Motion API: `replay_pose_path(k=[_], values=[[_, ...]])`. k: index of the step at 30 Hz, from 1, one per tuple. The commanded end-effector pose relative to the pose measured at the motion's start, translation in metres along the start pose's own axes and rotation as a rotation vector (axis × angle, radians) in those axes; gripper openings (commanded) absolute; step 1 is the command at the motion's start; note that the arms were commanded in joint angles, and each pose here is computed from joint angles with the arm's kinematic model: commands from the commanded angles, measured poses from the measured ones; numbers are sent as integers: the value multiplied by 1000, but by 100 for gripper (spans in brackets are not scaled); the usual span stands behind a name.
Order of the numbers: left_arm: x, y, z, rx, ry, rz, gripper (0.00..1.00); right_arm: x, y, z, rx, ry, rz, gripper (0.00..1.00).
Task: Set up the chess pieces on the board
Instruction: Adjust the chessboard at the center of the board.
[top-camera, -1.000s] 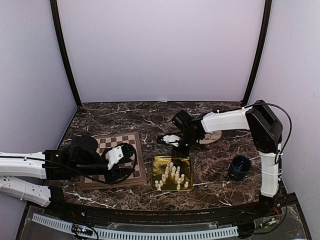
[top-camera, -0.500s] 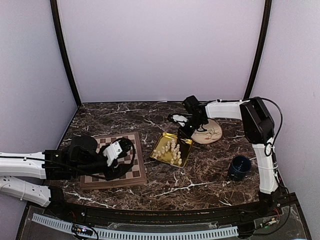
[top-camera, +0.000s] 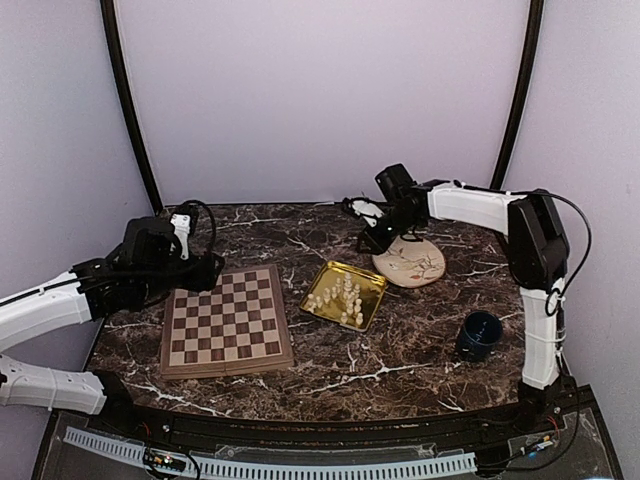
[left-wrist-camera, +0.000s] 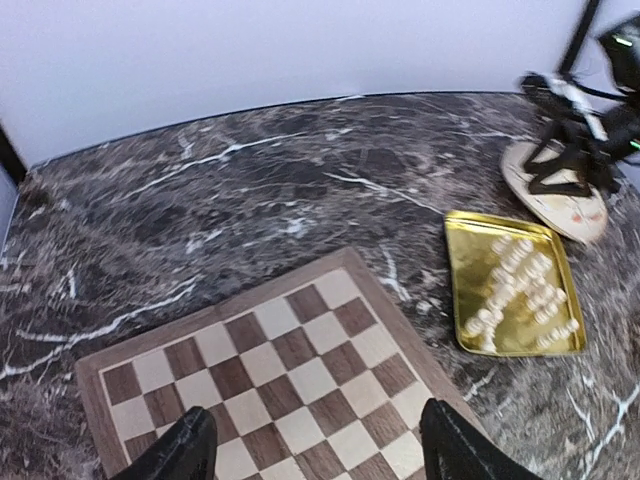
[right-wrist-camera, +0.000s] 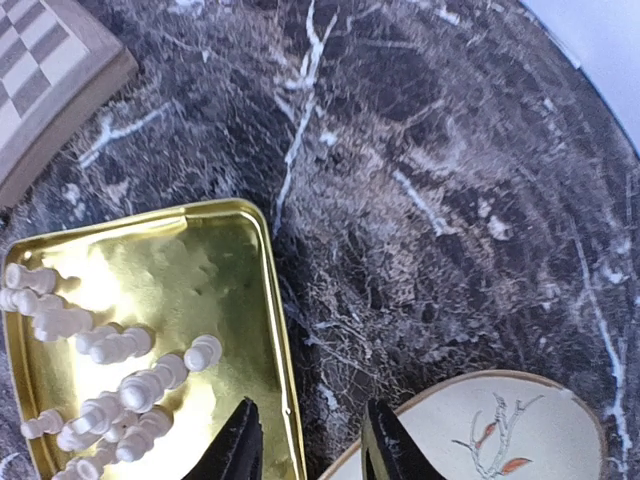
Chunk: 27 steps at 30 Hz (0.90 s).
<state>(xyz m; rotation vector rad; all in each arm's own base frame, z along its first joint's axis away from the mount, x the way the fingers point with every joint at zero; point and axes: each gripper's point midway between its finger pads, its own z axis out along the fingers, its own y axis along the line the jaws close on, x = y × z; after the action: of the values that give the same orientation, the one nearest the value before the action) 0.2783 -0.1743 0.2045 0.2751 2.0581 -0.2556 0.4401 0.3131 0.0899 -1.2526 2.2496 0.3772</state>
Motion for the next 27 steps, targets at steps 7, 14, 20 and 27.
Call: replay_pose_path(k=[7,14,20,27], values=[[42,110,40,-181,304,-498,73,-53,91,-65,-188,-158,-99,38],[75,143,58,-250,489,-558,75,-33,186,-31,-319,-87,-267,39],[97,173,53,-321,529,-621,76,-7,216,4,-353,-5,-315,39],[116,156,66,-191,560,-671,77,26,240,35,-376,110,-394,38]])
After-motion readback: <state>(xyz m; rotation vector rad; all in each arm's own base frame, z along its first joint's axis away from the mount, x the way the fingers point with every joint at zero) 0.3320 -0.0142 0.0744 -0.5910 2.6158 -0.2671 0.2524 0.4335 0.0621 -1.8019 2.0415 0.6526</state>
